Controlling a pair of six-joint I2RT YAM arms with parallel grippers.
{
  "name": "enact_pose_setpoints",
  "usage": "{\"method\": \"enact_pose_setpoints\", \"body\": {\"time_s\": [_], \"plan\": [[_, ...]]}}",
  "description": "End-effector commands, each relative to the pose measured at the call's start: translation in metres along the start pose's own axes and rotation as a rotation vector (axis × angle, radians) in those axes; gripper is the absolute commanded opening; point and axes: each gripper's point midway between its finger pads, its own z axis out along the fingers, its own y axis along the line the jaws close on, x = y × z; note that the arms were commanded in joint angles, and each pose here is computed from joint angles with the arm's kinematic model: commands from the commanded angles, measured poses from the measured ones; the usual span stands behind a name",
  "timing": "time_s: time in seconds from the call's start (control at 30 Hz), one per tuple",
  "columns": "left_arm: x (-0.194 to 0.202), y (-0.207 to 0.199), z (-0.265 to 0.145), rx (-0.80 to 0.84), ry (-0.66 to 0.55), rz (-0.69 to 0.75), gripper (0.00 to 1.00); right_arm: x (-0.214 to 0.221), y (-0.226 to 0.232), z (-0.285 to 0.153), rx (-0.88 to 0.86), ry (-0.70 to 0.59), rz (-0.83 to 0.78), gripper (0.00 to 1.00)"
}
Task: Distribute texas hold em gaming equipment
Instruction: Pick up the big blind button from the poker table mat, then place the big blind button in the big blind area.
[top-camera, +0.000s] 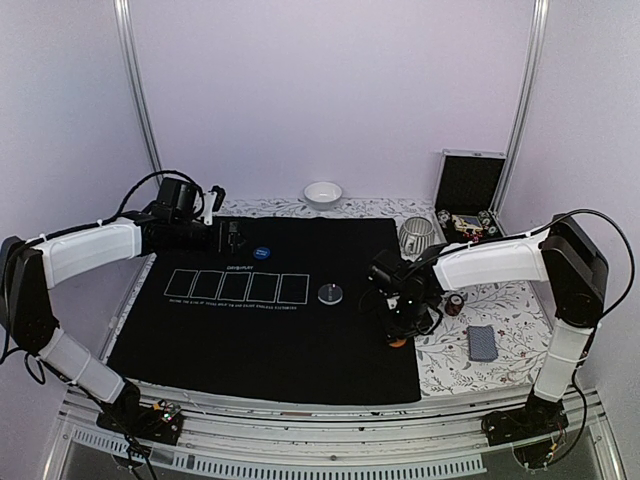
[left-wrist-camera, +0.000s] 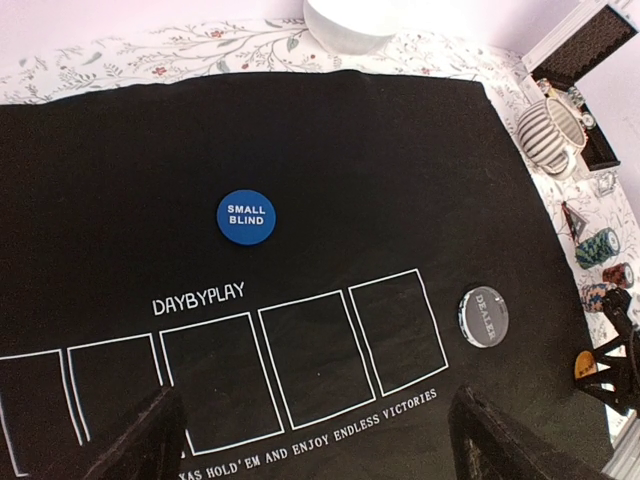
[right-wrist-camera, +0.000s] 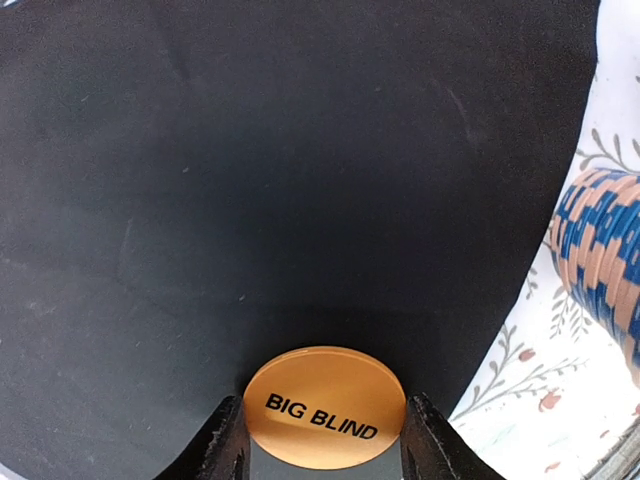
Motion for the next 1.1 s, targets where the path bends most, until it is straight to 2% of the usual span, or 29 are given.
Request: {"method": "enact_pose_setpoints", "body": {"time_s": [0.0, 0.07, 0.27, 0.4, 0.53, 0.77, 0.87, 0.9, 0.97, 1.07], "plan": [[-0.005, -0.003, -0.007, 0.003, -0.016, 0.021, 0.94, -0.015, 0.025, -0.030, -0.034, -0.056, -0.058, 0.40], [-0.006, -0.002, -0.009, -0.002, -0.021, 0.024, 0.94, -0.021, 0.053, -0.041, -0.076, -0.086, -0.114, 0.40], [-0.009, -0.001, -0.014, -0.010, -0.040, 0.034, 0.94, -0.047, 0.186, -0.060, -0.324, -0.157, -0.344, 0.40], [-0.010, -0.002, -0.019, 0.001, -0.049, 0.035, 0.95, -0.050, 0.237, -0.045, -0.322, -0.146, -0.444, 0.39], [-0.008, 0.004, -0.022, -0.022, -0.054, 0.037, 0.96, -0.043, 0.269, -0.025, -0.300, -0.137, -0.504, 0.39], [-0.007, 0.006, -0.023, -0.014, -0.050, 0.024, 0.96, -0.037, 0.272, -0.015, -0.227, -0.144, -0.517, 0.41], [-0.009, 0.007, -0.024, -0.016, -0.057, 0.025, 0.96, -0.035, 0.271, -0.013, -0.223, -0.132, -0.517, 0.51], [-0.010, 0.006, -0.025, -0.015, -0.059, 0.024, 0.96, -0.034, 0.271, -0.013, -0.223, -0.130, -0.517, 0.56], [-0.010, 0.006, -0.026, -0.014, -0.061, 0.027, 0.96, -0.033, 0.271, -0.013, -0.229, -0.125, -0.518, 0.74], [-0.010, 0.006, -0.029, -0.016, -0.063, 0.029, 0.96, -0.032, 0.273, -0.017, -0.242, -0.124, -0.529, 0.89]]}}
